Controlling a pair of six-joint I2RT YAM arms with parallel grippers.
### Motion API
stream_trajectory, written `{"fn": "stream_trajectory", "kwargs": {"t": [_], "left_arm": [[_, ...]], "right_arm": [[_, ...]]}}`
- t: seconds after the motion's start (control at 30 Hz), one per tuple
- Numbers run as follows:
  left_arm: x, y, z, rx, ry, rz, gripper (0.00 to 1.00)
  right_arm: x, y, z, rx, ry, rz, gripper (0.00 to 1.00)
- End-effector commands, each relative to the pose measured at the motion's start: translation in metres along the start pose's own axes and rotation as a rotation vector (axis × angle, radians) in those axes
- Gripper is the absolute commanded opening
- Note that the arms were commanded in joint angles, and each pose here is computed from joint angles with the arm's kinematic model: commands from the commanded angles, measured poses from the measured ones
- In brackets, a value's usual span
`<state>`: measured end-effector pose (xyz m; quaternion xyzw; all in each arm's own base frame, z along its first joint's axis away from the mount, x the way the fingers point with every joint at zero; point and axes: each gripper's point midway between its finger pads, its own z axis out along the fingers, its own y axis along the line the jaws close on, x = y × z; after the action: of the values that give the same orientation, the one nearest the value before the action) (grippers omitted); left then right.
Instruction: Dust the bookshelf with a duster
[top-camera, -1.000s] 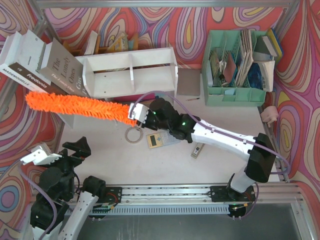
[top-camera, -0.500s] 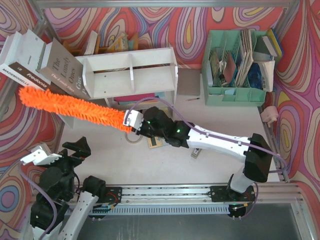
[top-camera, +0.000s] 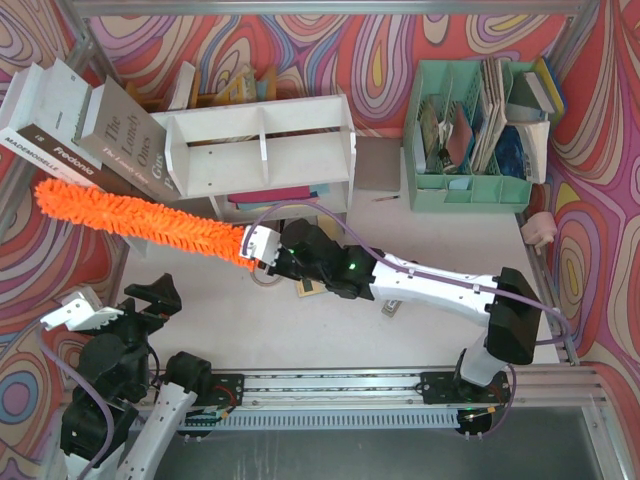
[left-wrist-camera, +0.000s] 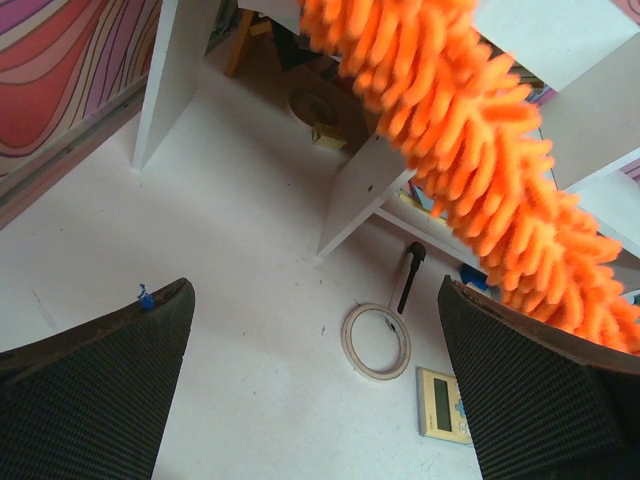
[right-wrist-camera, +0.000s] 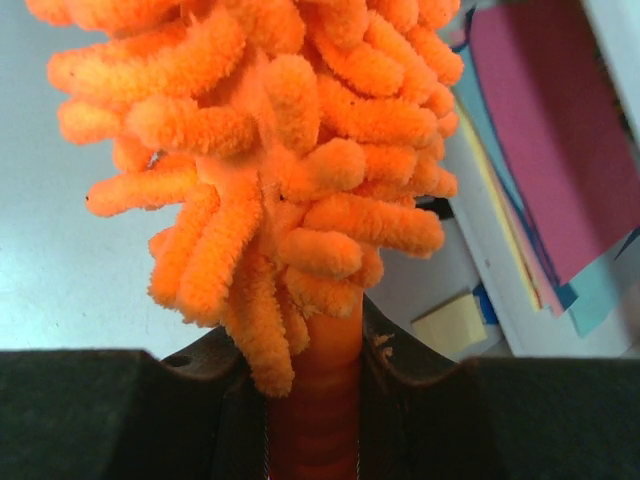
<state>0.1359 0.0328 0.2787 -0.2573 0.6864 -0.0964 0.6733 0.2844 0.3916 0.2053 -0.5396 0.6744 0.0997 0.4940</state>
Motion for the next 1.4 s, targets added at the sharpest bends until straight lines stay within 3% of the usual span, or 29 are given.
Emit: {"fn": "stream_trajectory", "kwargs": {"t": [0.0, 0.47, 1.0, 1.37], "left_arm": [[-0.002, 0.003, 0.000, -0.021, -0.004, -0.002, 0.98], [0.001, 0.001, 0.003, -0.021, 0.010, 0.010, 0.99], [0.001, 0.001, 0.004, -0.024, 0.012, 0.013, 0.99], [0.002, 0.000, 0.004, -0.022, 0.018, 0.016, 0.98]], "right_arm": [[-0.068, -0.024, -0.017, 0.087, -0.186, 0.012, 0.00], [-0.002, 0.004, 0.004, 0.069, -0.030, 0.024, 0.00], [-0.081, -0.018, -0.031, 0.095, -0.228, 0.007, 0.00], [-0.009, 0.006, -0.007, 0.082, -0.054, 0.004, 0.00]]}}
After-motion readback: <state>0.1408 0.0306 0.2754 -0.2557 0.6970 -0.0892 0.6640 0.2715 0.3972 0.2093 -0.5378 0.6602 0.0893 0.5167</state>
